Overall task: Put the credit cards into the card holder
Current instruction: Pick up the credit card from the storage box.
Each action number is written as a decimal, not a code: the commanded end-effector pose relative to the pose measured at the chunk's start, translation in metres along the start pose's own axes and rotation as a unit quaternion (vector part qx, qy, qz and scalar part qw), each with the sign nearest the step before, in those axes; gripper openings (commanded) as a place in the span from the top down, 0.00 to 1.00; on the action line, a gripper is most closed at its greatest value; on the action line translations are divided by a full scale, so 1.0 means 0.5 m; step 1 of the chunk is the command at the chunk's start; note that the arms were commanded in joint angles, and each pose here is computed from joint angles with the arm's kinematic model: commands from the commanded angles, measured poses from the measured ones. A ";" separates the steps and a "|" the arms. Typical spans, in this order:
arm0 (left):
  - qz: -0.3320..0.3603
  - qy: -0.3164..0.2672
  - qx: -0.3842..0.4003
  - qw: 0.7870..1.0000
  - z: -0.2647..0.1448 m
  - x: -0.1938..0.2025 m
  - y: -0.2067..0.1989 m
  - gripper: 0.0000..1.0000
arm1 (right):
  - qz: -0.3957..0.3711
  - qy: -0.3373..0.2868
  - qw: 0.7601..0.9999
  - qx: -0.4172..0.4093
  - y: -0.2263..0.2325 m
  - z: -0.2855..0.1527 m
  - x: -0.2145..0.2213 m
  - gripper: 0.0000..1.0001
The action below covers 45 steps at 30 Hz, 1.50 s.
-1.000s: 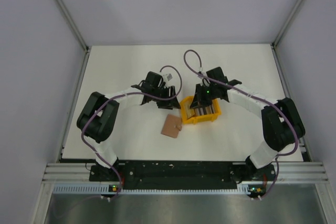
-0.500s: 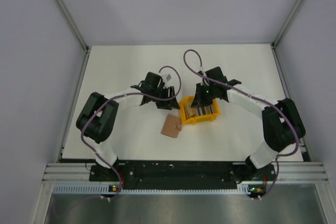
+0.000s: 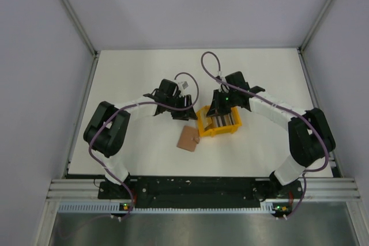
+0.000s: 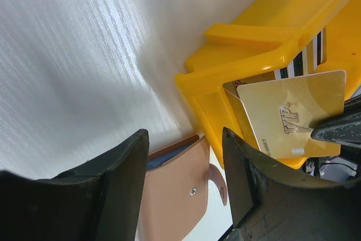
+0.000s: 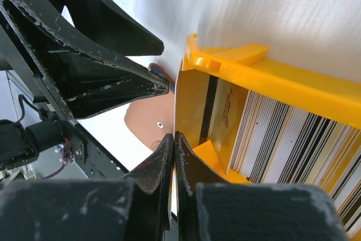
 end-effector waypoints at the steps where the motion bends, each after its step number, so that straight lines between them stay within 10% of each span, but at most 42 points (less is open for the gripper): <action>1: 0.014 -0.033 0.010 0.999 -0.019 -0.028 -0.017 0.41 | -0.024 -0.023 0.998 -0.047 0.056 -0.014 -0.017 1.00; 45: 0.015 -0.040 -0.006 0.999 -0.038 -0.024 -0.014 0.42 | -0.030 -0.108 0.994 -0.007 0.031 -0.101 -0.038 1.00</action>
Point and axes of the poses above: each gripper's point midway between its finger pads, its own z axis out along the fingers, its own y axis along the line the jaws close on, x = y × z, the point moved 5 cm from there along -z, back along the fingers, and after that the axes turned 8 degrees about z, right-handed, at the moved point
